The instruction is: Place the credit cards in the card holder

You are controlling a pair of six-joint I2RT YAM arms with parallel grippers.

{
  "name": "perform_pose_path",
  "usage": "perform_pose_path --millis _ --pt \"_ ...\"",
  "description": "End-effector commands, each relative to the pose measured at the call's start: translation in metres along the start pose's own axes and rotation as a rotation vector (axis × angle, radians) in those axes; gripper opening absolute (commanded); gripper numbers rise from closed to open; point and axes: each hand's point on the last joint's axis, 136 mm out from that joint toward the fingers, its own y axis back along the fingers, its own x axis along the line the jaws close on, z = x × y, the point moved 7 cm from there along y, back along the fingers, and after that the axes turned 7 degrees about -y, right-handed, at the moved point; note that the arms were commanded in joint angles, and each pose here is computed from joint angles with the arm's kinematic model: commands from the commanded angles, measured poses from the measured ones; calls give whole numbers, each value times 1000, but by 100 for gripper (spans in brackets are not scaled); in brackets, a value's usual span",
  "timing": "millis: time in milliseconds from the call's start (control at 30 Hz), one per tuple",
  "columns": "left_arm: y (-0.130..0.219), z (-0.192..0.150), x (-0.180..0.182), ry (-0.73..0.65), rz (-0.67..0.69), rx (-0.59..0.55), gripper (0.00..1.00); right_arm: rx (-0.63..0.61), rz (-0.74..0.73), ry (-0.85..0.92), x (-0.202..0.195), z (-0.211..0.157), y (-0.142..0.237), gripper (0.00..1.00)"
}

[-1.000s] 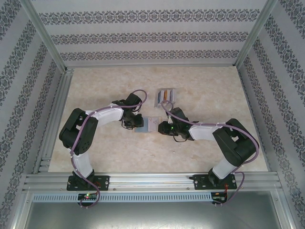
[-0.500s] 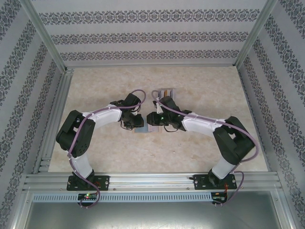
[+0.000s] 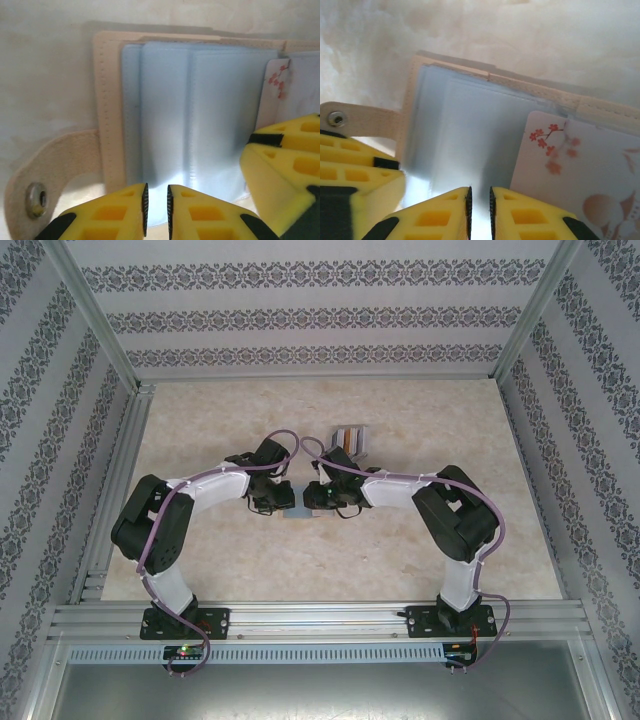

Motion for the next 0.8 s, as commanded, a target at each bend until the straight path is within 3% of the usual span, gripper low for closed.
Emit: perform_pose_path --millis 0,333,533,767 --pt "-6 2 8 28 14 -5 20 -22 -107 25 -13 2 10 21" --pt "-14 3 8 37 2 14 20 -66 -200 64 -17 6 31 21" --pt "-12 6 3 36 -40 -1 21 -29 -90 91 2 4 21 22" --pt "-21 3 4 46 -56 18 21 -7 -79 102 9 4 9 22"
